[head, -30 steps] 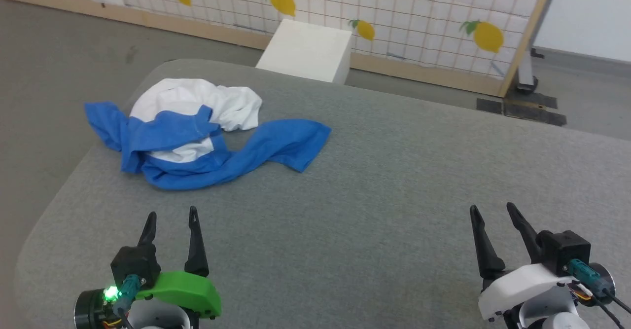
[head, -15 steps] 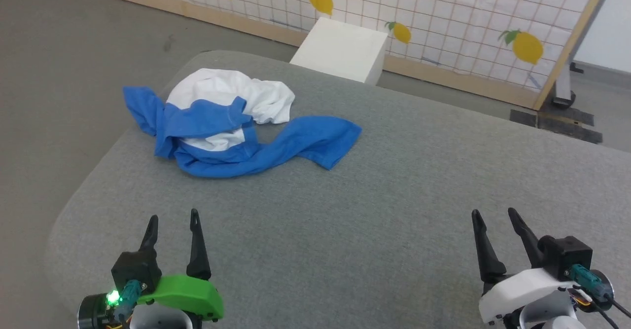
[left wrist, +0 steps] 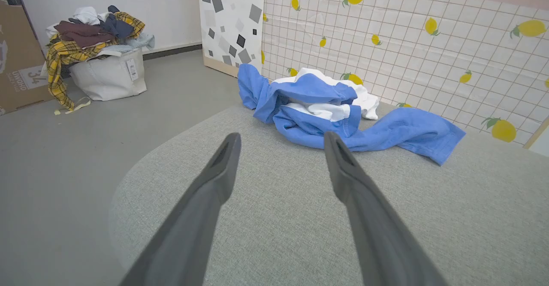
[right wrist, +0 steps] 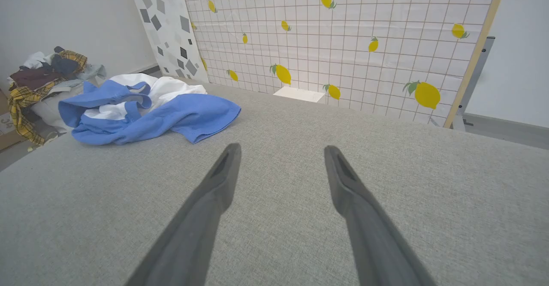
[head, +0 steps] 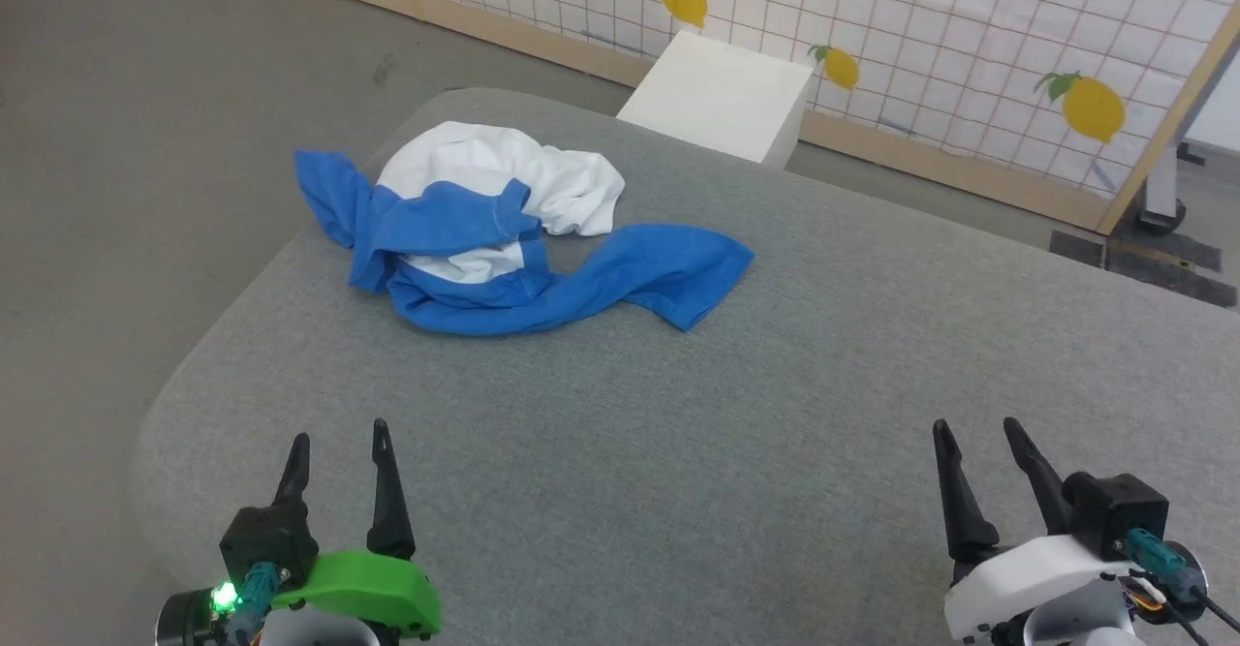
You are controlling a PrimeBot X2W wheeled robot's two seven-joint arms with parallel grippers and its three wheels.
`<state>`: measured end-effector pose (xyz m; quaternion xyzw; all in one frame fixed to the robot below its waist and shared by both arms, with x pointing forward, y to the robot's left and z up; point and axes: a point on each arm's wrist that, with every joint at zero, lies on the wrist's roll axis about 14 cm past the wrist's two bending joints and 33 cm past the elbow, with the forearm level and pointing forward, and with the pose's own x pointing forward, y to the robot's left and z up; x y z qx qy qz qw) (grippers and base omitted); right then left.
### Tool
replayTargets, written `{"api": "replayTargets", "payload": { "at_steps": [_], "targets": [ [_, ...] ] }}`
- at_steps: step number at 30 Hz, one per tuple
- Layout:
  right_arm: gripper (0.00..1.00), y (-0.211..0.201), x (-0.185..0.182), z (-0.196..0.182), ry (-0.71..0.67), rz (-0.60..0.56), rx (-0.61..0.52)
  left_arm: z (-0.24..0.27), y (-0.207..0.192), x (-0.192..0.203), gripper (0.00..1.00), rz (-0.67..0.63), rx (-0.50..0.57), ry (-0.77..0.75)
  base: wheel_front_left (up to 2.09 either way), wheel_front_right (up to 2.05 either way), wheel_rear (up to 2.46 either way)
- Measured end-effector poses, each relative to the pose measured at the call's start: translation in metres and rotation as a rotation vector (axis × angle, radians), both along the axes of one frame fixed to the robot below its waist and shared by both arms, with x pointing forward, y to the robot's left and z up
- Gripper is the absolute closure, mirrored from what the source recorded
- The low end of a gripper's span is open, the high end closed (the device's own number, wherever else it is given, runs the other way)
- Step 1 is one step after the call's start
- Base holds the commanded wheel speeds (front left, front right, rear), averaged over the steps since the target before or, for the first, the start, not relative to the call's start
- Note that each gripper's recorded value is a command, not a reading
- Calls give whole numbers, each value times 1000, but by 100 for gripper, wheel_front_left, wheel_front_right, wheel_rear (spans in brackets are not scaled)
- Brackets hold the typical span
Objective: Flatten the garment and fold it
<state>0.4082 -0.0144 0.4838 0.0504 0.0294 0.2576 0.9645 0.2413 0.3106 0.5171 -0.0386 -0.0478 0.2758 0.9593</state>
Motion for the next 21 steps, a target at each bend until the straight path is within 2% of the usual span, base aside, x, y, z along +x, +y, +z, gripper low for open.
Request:
{"api": "replayTargets", "payload": {
  "at_steps": [21],
  "targets": [
    [0,25,-1,-14,24,64,4,-8,13,-28,0,102,-15,-3,0,0,0]
  ]
}}
